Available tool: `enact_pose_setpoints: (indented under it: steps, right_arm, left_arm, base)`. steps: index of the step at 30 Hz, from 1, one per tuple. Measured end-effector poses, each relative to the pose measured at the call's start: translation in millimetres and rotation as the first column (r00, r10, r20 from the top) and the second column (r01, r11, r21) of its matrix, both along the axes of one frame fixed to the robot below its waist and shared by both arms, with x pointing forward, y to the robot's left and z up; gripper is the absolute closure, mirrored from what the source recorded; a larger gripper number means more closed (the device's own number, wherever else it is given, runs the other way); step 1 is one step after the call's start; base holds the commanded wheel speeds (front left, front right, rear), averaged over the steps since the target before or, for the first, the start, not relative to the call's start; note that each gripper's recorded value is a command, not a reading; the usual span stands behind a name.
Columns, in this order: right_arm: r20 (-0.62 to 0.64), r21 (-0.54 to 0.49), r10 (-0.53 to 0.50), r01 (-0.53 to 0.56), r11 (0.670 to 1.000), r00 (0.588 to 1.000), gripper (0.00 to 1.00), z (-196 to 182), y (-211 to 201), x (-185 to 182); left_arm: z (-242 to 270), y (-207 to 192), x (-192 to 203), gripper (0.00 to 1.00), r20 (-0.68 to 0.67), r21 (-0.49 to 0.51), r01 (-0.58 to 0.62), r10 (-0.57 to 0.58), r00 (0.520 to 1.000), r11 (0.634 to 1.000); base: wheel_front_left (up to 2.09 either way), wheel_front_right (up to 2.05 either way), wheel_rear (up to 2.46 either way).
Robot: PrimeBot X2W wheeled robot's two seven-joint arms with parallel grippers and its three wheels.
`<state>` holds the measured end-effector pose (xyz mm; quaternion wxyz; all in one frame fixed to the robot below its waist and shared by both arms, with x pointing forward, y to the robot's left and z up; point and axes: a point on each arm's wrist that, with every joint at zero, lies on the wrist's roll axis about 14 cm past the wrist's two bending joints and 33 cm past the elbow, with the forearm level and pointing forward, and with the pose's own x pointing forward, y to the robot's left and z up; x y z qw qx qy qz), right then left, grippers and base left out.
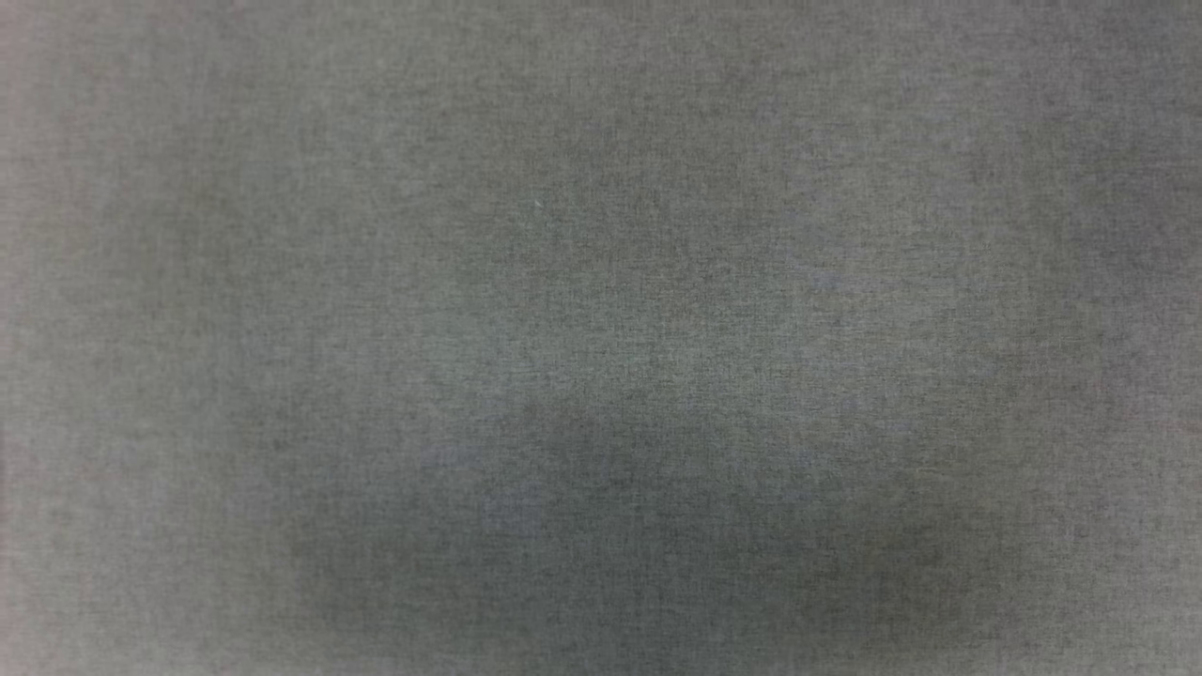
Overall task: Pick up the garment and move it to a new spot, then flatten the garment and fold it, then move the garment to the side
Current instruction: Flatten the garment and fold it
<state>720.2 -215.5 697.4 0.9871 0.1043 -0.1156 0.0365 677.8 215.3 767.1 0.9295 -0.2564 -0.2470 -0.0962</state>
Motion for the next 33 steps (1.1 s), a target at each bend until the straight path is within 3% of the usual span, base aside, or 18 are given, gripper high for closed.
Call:
enact_pose_setpoints:
  steps: [8, 11, 15, 24, 29, 33]
  right_arm:
    - [-0.204, -0.040, 0.073, -0.083, 0.996, 0.976, 1.00, -91, 11, -23]
    - [-0.275, -0.057, 0.129, -0.150, 0.987, 0.953, 1.00, -128, 18, -47]
    - [-0.379, -0.072, 0.161, -0.202, 0.977, 0.911, 1.00, -173, 5, -91]
    - [-0.474, -0.060, 0.220, -0.280, 0.958, 0.853, 1.00, -204, -6, -178]
    - [-0.490, -0.051, 0.218, -0.278, 0.959, 0.844, 1.00, -204, -15, -213]
    - [-0.507, -0.043, 0.216, -0.275, 0.960, 0.834, 1.00, -204, -19, -239]
  left_arm:
    - [-121, -19, -16, 1.00, -0.236, -0.071, 0.088, -0.102, 0.966, 0.994]
    - [-149, -47, -48, 1.00, -0.233, -0.064, 0.187, -0.197, 0.952, 0.980]
    - [-207, -42, -103, 1.00, -0.317, -0.119, 0.201, -0.229, 0.920, 0.972]
    - [-254, -43, -200, 1.00, -0.401, -0.267, 0.167, -0.266, 0.877, 0.949]
    - [-250, -45, -238, 1.00, -0.392, -0.313, 0.161, -0.281, 0.876, 0.936]
    - [-232, -62, -267, 1.00, -0.361, -0.305, 0.241, -0.346, 0.866, 0.921]
  base:
    - [0.00, 0.00, 0.00]
    - [0.00, 0.00, 0.00]
    - [0.00, 0.00, 0.00]
    - [0.00, 0.00, 0.00]
    - [0.00, 0.00, 0.00]
    - [0.00, 0.00, 0.00]
